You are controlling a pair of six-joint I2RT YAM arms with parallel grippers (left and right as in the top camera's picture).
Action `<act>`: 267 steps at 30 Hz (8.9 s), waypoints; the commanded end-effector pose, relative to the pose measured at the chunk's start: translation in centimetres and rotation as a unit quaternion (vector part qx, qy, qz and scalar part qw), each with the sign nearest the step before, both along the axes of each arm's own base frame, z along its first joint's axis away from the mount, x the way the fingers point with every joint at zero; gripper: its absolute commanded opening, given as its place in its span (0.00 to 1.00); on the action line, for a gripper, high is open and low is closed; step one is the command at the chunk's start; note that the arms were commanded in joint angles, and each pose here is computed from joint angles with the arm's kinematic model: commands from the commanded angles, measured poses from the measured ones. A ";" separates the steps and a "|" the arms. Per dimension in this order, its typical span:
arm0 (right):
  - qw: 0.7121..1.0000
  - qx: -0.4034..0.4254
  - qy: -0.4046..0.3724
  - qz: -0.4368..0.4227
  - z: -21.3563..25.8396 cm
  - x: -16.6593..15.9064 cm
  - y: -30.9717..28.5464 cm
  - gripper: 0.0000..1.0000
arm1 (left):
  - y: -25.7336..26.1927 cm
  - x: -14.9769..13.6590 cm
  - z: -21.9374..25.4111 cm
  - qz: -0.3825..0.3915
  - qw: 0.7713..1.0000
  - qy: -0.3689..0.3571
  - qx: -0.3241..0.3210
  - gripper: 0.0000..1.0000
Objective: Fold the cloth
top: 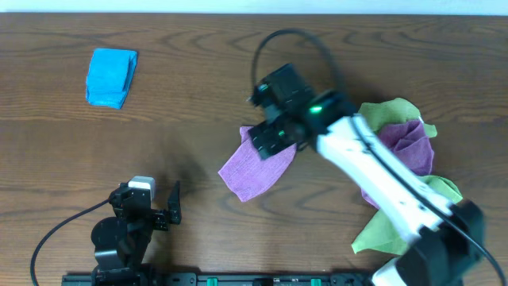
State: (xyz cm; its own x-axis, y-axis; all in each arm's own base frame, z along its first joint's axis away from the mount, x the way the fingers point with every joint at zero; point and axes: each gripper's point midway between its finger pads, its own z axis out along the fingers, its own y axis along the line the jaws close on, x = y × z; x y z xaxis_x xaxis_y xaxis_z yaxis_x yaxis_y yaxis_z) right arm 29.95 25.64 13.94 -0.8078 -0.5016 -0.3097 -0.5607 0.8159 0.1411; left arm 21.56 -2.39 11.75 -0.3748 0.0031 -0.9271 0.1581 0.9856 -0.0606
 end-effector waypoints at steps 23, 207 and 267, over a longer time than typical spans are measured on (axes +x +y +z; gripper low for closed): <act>0.967 -0.199 0.014 0.157 -12.8 -6.8 5.6 0.54 | -0.1 0.0 -0.9 -0.001 1.000 0.009 -0.002 0.95; 0.990 -0.075 0.116 -0.027 -11.0 -4.5 0.1 0.42 | -0.1 0.0 -0.9 -0.001 1.000 0.009 -0.002 0.95; 0.987 -0.129 -0.091 0.025 -7.0 2.5 3.1 0.57 | -0.1 0.0 -0.9 -0.001 1.000 0.009 -0.002 0.95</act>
State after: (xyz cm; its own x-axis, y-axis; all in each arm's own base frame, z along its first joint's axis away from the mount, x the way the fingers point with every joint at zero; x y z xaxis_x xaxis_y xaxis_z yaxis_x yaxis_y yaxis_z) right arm 31.64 29.81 6.11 -0.7248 -0.6283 -0.2827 -0.6192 0.7739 -0.1327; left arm 21.56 -2.39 11.75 -0.3748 0.0031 -0.9271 0.1581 0.9856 -0.0606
